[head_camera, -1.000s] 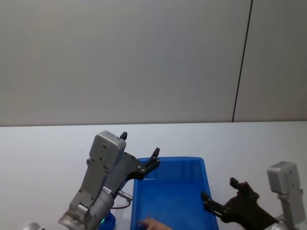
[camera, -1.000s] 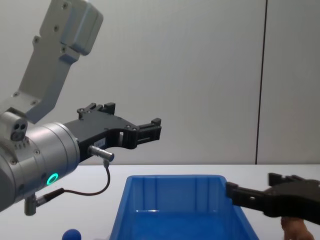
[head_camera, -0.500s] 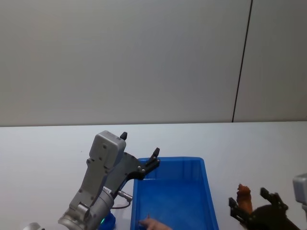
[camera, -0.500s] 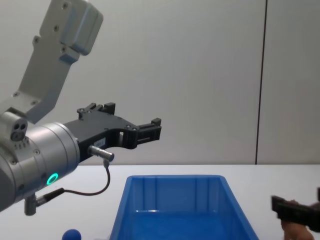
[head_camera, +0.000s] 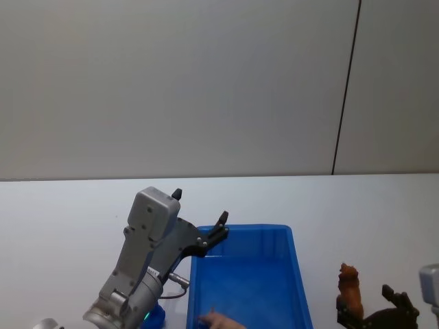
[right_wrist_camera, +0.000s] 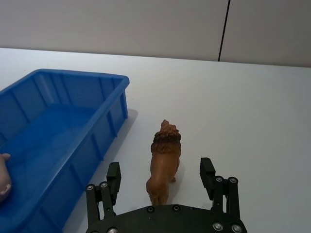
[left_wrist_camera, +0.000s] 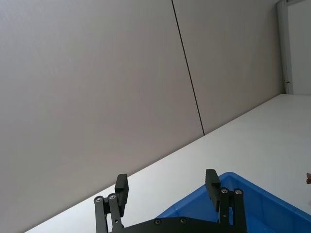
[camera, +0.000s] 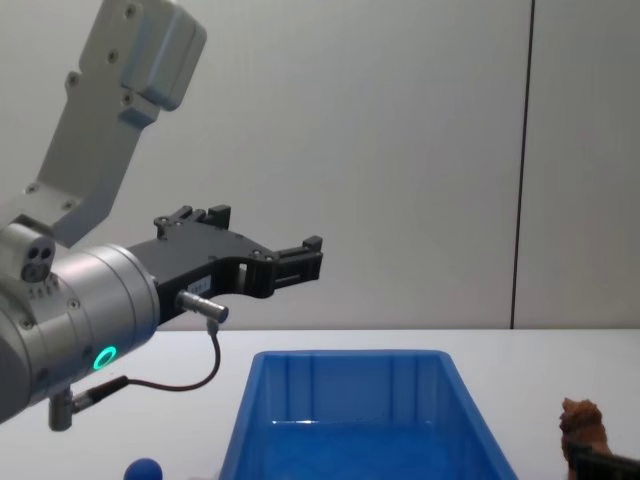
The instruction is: Pick up the two dolls from the table and place them into the box.
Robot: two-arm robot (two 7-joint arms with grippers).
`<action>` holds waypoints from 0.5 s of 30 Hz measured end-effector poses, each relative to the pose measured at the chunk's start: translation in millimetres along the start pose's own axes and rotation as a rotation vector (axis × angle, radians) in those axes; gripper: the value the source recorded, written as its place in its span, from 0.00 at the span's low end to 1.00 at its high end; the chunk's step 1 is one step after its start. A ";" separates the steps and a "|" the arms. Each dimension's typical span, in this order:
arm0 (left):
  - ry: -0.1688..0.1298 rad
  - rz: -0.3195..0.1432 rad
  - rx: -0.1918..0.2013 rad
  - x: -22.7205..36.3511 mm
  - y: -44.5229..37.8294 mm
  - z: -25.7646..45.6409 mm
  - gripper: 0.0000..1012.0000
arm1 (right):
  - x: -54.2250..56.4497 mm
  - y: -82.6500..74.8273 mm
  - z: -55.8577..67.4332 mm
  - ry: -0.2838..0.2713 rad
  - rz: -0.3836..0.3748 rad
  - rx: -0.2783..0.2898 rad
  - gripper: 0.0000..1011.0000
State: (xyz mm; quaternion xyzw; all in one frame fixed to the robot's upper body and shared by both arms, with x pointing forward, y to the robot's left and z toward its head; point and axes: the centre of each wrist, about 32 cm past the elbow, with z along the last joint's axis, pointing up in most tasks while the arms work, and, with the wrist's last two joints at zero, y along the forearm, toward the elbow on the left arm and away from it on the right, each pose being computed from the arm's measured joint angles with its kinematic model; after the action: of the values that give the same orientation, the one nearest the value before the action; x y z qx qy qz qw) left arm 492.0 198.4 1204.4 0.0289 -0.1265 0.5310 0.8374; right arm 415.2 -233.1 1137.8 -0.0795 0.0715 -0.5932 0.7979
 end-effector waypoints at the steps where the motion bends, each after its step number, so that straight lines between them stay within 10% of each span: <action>1: 0.000 0.000 0.000 0.0 0.0 0.0 0.99 | -0.6 0.6 -0.8 -0.001 -0.002 -0.002 0.99; 15: 0.000 0.000 0.000 0.0 0.0 0.0 0.99 | -14.5 15.0 -14.1 -0.005 -0.032 -0.043 0.85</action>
State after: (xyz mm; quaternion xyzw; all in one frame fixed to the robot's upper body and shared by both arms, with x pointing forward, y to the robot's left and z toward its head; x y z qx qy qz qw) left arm 492.0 198.4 1204.4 0.0289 -0.1265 0.5310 0.8374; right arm 422.2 -215.5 1121.2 -0.0991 0.0810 -0.6039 0.7867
